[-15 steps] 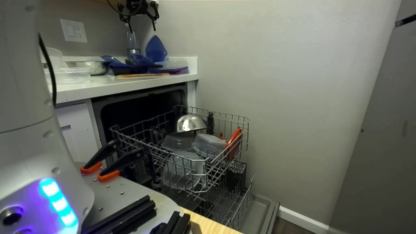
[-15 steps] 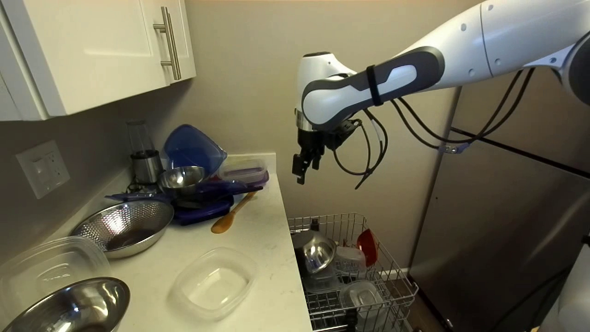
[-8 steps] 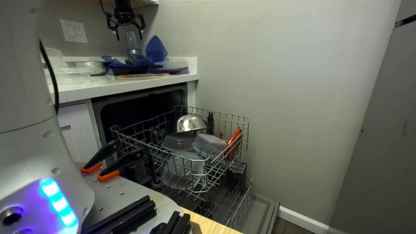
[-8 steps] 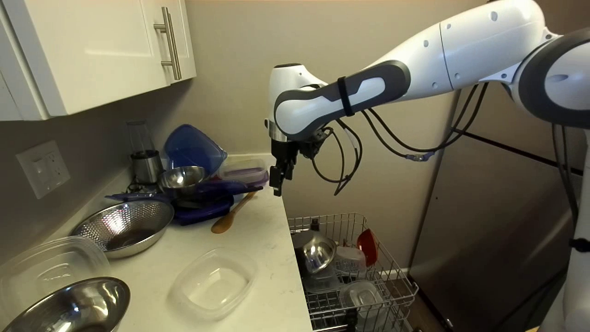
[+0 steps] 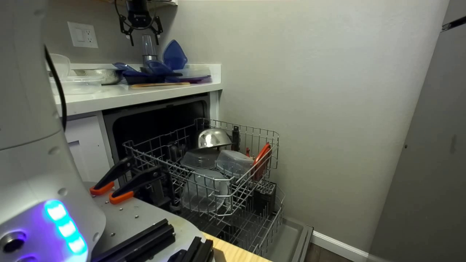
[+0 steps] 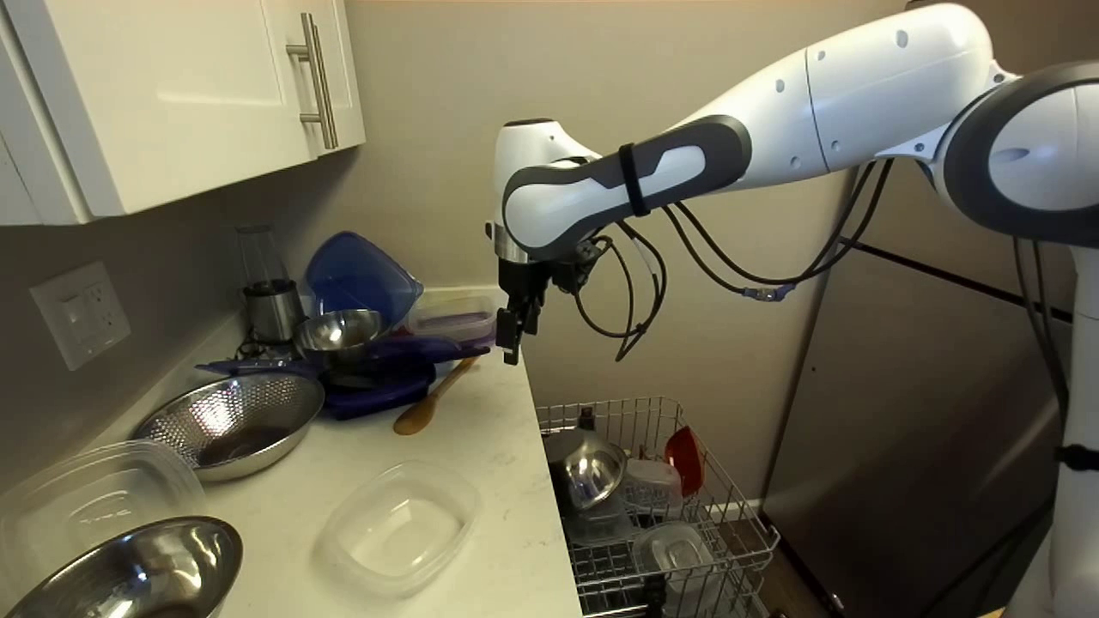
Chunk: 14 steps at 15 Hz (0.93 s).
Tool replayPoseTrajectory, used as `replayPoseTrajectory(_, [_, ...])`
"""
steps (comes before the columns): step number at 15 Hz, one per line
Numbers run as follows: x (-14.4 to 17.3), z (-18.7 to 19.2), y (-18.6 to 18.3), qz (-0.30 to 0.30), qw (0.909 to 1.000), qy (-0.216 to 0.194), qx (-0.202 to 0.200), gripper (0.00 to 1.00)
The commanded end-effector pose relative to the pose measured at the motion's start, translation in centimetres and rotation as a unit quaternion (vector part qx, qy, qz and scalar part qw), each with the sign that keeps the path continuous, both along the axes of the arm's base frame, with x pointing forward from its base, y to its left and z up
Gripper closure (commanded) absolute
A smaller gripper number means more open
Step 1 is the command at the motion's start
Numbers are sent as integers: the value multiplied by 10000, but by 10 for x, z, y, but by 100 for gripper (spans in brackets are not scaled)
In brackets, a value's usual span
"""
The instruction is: Pick up the clear bowl from the front of the counter and put it in the dishwasher.
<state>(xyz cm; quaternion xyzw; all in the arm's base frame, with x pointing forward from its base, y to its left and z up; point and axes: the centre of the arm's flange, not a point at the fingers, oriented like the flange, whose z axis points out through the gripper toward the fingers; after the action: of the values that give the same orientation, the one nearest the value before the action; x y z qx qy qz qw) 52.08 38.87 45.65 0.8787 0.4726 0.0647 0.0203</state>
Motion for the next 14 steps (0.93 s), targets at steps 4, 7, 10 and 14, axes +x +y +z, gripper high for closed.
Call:
replayPoseTrajectory(4, [0,-8,52,427,9980,97,457,0])
replayPoseTrajectory(7, [-11,-25,100,797,9942,334,636,0])
replayPoseTrajectory(10, [-23,-45,133,1091,9900,618,645,0])
replayPoseTrajectory(14, [-35,-76,152,1268,9855,1029,460,0])
